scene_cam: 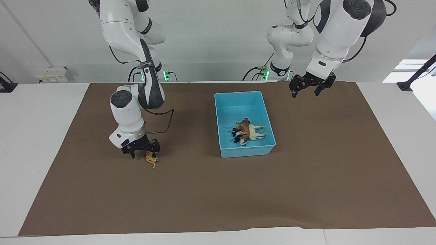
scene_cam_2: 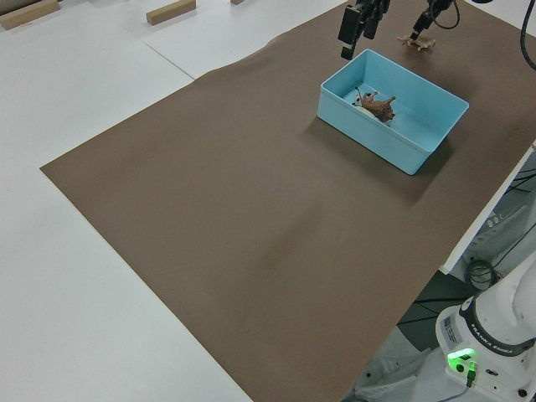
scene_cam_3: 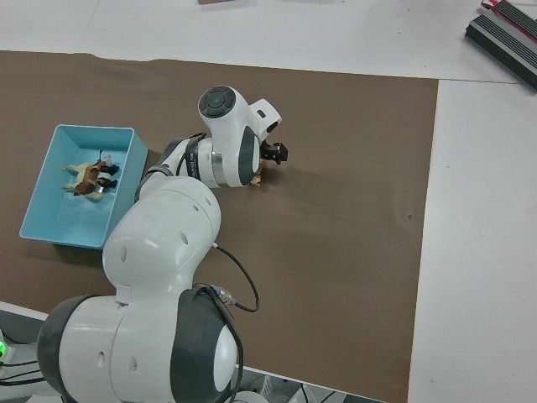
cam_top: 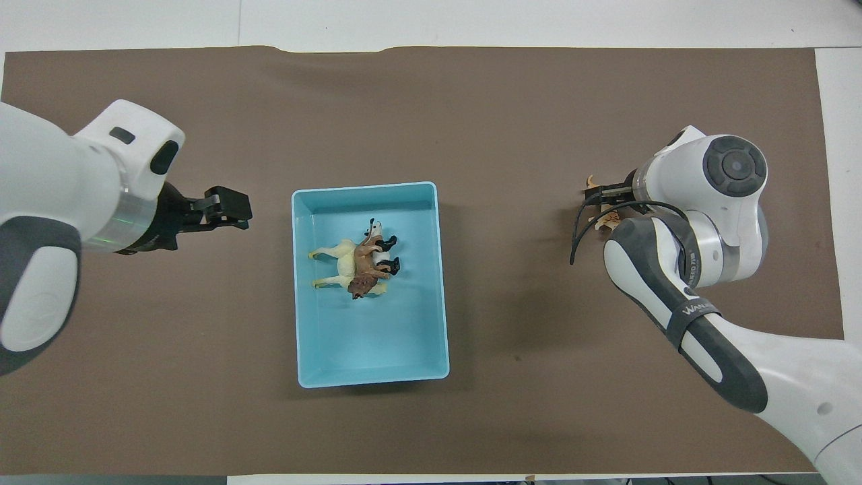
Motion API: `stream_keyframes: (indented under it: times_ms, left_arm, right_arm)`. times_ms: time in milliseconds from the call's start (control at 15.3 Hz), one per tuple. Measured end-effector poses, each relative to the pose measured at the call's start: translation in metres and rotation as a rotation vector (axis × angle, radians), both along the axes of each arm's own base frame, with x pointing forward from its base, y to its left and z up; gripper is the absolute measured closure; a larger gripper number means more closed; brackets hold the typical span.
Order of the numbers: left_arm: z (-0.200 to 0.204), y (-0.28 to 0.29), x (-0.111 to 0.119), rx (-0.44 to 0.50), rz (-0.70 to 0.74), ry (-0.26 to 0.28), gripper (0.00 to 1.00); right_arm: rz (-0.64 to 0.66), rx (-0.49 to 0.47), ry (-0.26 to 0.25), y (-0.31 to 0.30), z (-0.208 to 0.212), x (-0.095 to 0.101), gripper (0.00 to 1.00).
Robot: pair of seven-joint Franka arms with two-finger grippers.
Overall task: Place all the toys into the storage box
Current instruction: 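Carry the tan deer into the box with the right gripper and release it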
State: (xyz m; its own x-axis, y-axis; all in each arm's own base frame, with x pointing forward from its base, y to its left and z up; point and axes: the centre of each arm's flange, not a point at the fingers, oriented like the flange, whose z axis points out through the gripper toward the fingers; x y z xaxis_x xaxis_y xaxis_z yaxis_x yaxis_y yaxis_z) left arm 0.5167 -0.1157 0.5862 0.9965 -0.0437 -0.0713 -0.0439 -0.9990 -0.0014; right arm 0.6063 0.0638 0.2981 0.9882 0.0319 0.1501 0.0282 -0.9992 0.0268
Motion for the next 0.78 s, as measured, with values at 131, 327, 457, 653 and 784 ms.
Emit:
stream_keyframes:
  times_ms: [131, 327, 457, 653, 784]
  left_arm:
    - [0.0, 0.017, 0.003, 0.003, -0.023, 0.017, 0.0]
    - [-0.001, 0.036, 0.006, 0.011, -0.046, 0.028, 0.0]
    - [-0.003, 0.046, 0.014, 0.009, -0.058, 0.03, 0.0]
    - [-0.007, 0.052, 0.034, 0.006, -0.056, 0.046, 0.0]
    - [-0.012, 0.051, 0.038, 0.005, -0.062, 0.06, 0.0]
  right_arm:
    - [-0.022, 0.007, -0.004, 0.006, -0.001, -0.001, 0.0]
    - [-0.014, 0.006, -0.005, 0.006, -0.004, -0.002, 0.03]
    - [-0.011, 0.008, -0.02, 0.003, -0.01, -0.004, 0.22]
    - [0.0, 0.017, -0.045, 0.01, -0.011, -0.006, 0.52]
    - [-0.003, 0.016, -0.045, 0.008, -0.011, -0.007, 0.67]
